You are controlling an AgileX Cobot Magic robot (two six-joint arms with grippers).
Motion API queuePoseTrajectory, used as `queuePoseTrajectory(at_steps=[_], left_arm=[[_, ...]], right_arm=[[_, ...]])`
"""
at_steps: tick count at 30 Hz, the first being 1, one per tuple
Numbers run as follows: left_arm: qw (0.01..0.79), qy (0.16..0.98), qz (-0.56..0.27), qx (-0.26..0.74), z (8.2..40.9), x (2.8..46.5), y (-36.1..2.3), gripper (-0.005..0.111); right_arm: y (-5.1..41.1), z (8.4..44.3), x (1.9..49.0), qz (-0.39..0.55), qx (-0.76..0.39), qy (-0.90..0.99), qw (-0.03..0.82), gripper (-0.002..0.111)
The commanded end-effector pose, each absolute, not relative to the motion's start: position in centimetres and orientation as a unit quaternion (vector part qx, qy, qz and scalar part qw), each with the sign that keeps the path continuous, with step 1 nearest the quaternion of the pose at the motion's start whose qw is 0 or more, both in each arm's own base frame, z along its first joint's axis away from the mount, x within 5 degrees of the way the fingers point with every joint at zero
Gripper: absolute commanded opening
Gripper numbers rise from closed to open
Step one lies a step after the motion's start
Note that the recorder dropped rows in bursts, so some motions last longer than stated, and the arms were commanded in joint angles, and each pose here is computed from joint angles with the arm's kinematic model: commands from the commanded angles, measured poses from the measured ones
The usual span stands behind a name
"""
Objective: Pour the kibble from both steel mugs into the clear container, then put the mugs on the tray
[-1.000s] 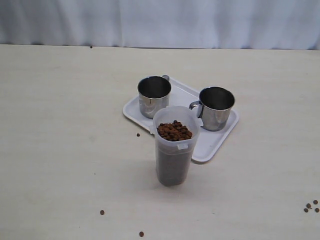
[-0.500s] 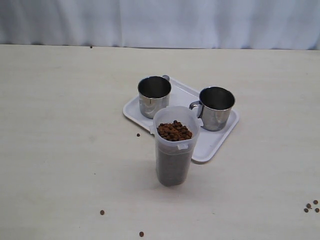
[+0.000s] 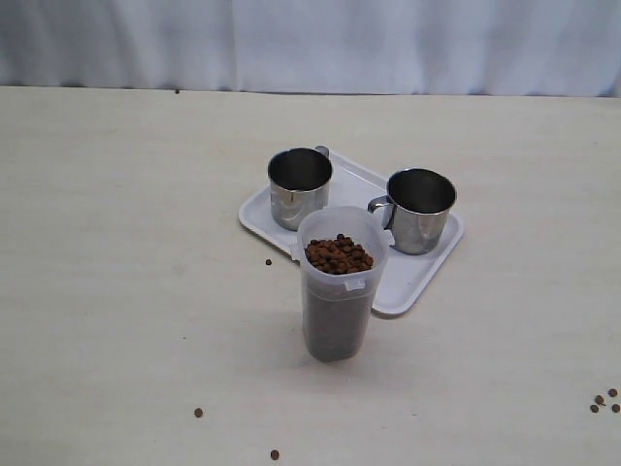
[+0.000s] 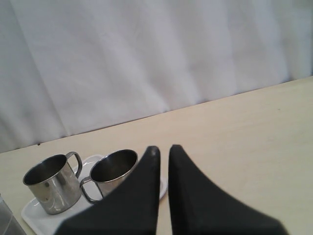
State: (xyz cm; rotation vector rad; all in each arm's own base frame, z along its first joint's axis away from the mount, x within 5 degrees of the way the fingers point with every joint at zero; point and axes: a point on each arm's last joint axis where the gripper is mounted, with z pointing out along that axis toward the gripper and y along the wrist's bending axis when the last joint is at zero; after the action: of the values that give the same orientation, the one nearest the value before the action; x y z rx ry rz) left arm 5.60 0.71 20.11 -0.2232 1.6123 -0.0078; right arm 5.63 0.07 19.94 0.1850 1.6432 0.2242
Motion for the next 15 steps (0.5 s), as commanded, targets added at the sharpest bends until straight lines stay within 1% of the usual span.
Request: queuePoseTrajectory(at_steps=[1, 6, 15], left_arm=[[0.695, 0.711, -0.012, -0.105, 20.22, 5.60, 0.69, 0.000], [0.705, 0.699, -0.026, -0.116, 20.49, 5.61, 0.68, 0.000], [0.706, 0.699, -0.021, -0.112, 20.51, 5.61, 0.69, 0.000]], right_arm=[[0.08, 19.81, 5.62, 0.102, 0.083, 0.730, 0.671, 0.005], [0.08, 19.81, 5.62, 0.102, 0.083, 0.730, 0.671, 0.005], [0.08, 19.81, 5.62, 0.102, 0.083, 0.730, 0.671, 0.005]])
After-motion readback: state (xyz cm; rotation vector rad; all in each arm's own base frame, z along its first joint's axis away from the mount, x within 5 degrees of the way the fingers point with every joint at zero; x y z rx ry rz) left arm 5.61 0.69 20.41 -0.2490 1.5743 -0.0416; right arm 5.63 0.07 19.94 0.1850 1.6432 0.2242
